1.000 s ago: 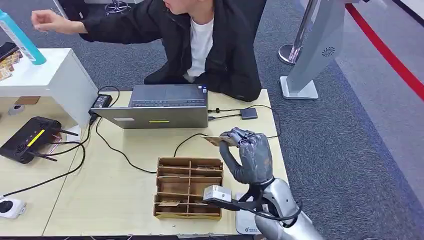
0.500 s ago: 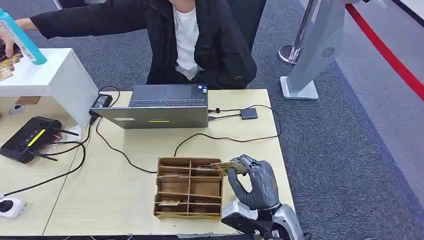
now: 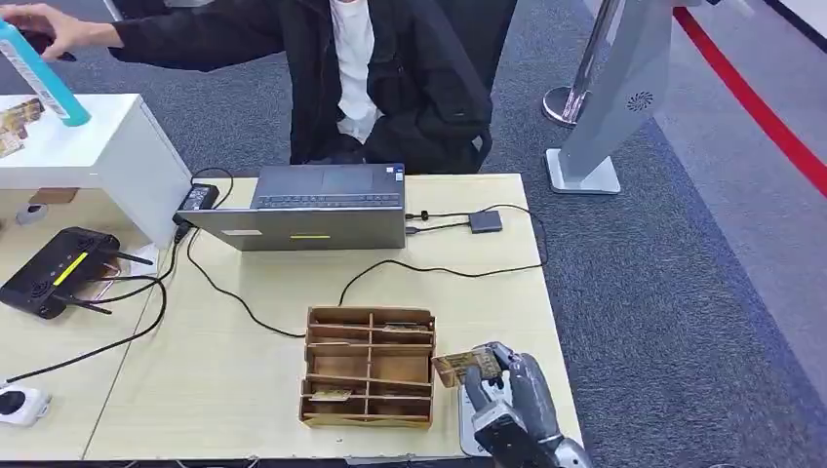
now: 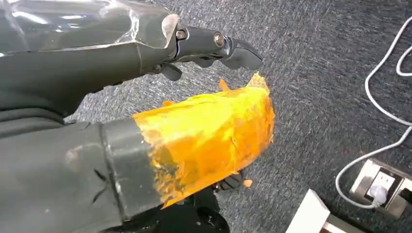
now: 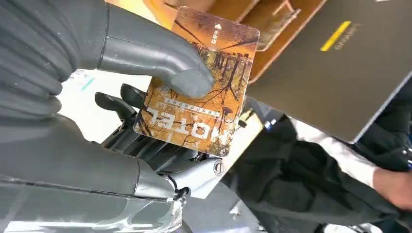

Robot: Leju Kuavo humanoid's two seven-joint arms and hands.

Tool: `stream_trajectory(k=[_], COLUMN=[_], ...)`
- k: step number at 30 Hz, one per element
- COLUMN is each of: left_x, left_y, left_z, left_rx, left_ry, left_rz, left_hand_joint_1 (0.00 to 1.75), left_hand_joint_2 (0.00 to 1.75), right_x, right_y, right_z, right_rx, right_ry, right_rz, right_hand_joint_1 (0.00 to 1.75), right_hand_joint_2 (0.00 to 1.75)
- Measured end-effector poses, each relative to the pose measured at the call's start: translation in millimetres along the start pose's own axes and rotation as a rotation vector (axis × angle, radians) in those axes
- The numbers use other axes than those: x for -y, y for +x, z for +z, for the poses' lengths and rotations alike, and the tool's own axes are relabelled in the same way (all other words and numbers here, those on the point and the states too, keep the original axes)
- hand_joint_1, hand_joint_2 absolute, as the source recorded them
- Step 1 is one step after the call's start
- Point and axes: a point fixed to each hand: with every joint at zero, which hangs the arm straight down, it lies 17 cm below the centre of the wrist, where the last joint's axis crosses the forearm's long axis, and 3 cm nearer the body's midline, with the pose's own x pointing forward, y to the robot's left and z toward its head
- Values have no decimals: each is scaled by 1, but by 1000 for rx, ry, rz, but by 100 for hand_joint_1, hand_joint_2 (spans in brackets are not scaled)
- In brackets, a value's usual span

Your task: Pass the card to the sensor for recognition and then transmit it.

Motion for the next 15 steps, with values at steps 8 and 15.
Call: stream_trajectory(k=[8,15], left_x=[-1,-6], left_y=[-2,-4], left_z=[0,0], left_rx=[-8,-17], left_ry=[6,35], left_rz=[13,17], left_hand_joint_1=[0,0], left_hand_joint_2=[0,0], right_x=[-1,-5], right_y=[-17,-39], right_z=[11,22], right_rx=[-62,-138], right_ry=[10,34], right_rz=[-17,-32], right_hand_joint_1=[175,175], right_hand_joint_2=[175,175])
